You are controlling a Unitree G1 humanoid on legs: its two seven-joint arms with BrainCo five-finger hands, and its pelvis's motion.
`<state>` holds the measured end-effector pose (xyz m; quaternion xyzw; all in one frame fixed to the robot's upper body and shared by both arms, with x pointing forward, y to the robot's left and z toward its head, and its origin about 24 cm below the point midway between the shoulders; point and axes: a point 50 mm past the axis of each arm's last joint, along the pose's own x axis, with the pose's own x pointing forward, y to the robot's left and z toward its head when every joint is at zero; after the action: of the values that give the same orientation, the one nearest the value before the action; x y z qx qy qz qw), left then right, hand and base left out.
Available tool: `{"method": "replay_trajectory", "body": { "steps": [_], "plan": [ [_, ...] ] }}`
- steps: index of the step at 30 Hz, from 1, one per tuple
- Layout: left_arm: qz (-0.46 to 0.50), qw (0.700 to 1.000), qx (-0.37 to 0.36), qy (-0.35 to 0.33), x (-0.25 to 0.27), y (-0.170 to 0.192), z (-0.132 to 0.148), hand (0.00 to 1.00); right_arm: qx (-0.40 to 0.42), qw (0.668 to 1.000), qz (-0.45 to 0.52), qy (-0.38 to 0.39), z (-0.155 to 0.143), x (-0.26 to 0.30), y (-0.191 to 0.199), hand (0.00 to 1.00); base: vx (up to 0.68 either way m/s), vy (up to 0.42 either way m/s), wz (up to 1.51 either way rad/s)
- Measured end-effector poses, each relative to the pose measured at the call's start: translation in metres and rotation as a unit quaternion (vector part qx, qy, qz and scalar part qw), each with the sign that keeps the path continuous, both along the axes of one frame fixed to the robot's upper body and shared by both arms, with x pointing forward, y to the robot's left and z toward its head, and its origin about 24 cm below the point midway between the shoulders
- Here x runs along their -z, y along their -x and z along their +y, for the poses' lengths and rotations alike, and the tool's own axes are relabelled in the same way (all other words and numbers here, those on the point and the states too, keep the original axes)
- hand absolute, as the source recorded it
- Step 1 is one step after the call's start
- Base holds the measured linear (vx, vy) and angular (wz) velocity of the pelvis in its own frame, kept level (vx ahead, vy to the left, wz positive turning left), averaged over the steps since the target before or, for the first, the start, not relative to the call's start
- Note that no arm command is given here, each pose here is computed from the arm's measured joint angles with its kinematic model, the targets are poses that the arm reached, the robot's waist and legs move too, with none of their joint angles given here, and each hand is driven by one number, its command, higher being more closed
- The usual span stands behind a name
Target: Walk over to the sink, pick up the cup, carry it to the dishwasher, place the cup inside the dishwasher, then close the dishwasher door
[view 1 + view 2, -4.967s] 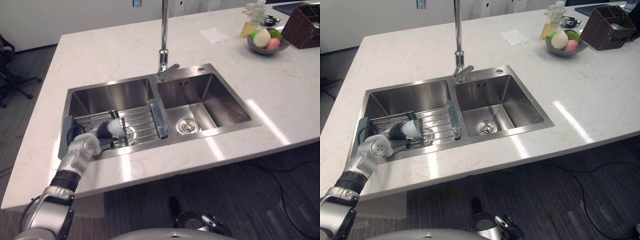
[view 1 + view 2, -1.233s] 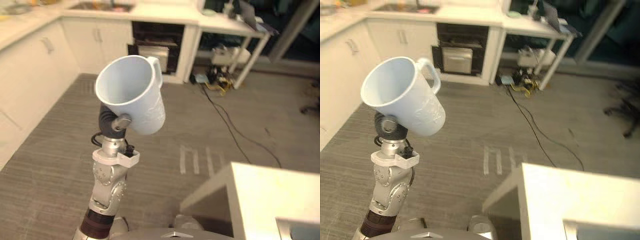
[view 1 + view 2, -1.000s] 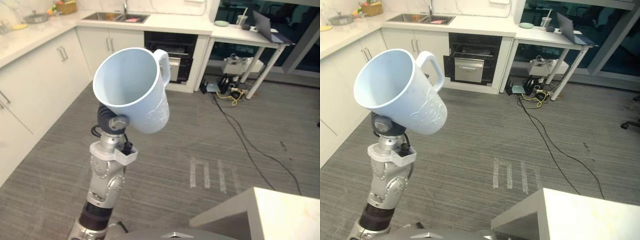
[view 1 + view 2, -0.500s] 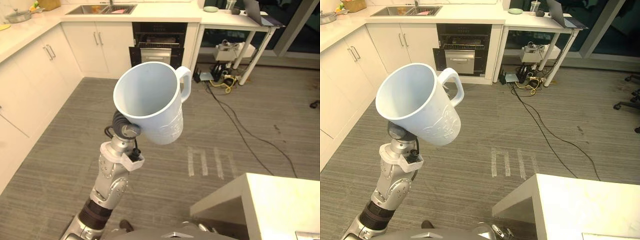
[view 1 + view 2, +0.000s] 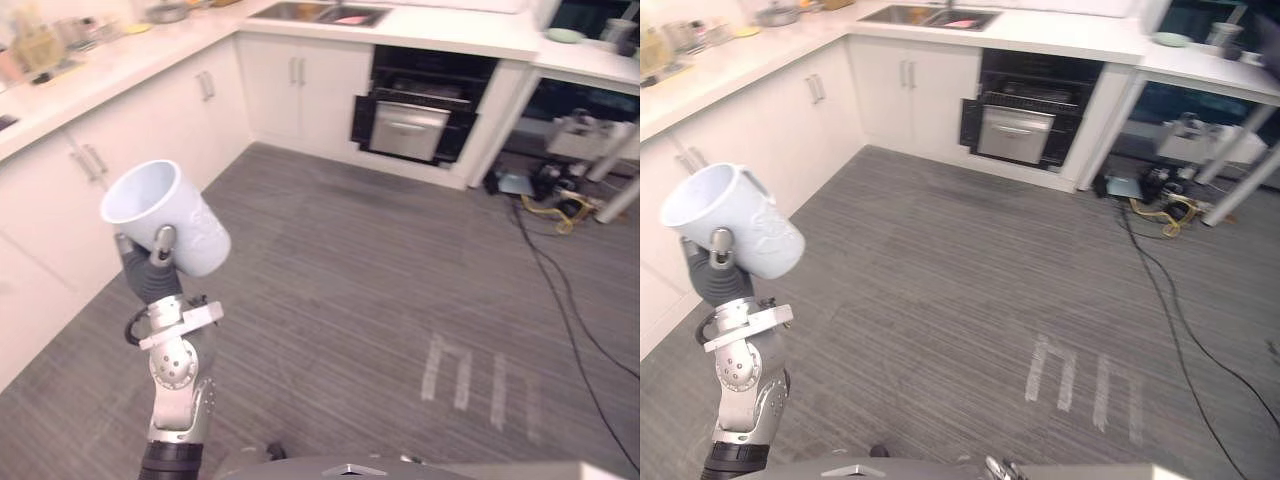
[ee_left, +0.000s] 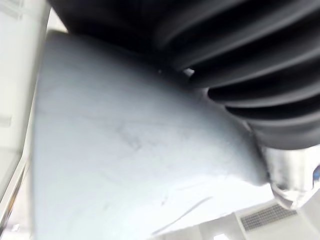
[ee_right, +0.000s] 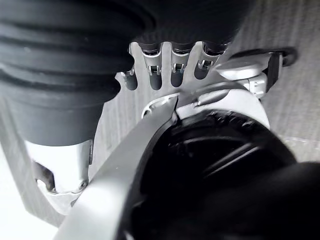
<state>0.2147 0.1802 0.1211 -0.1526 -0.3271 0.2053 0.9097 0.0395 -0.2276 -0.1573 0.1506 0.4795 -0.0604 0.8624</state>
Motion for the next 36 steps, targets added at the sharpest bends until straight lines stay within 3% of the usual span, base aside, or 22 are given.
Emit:
{"method": "replay_trajectory", "body": {
  "steps": [3,8,21,26,29,33,36],
  "plan": [
    [0.003,0.999,-0.04,0.015,0.001,0.001,0.008,1.0,0.005,1.0,-0.021,-0.015,0.01,0.0,-0.003,0.0,0.36,0.011,0.62],
    [0.02,0.999,-0.038,0.024,0.007,-0.004,0.003,1.0,0.017,0.998,-0.052,-0.027,0.019,-0.002,-0.015,0.0,0.38,-0.096,0.4],
    [-0.022,0.998,0.045,0.029,0.001,-0.005,-0.025,1.0,-0.031,0.998,-0.052,-0.03,0.012,-0.009,-0.015,0.0,0.53,-0.302,0.16],
    [-0.013,0.998,0.064,0.017,0.007,-0.001,-0.029,1.0,-0.004,0.998,-0.064,-0.025,0.005,-0.012,-0.008,0.0,0.48,-0.118,-0.17],
    [-0.032,0.997,0.067,0.014,-0.001,0.001,-0.029,1.0,-0.012,0.994,-0.109,-0.021,0.008,-0.018,-0.027,0.0,0.51,-0.05,-0.54],
    [-0.037,0.996,0.085,0.013,-0.005,0.001,-0.035,1.0,-0.03,0.988,-0.148,-0.027,0.017,-0.024,-0.054,0.0,0.51,0.099,-0.53],
    [-0.035,0.994,0.103,0.012,-0.005,0.003,-0.037,1.0,-0.024,0.988,-0.138,-0.07,0.048,-0.017,-0.051,0.0,0.42,0.086,-0.06]
  ]
}}
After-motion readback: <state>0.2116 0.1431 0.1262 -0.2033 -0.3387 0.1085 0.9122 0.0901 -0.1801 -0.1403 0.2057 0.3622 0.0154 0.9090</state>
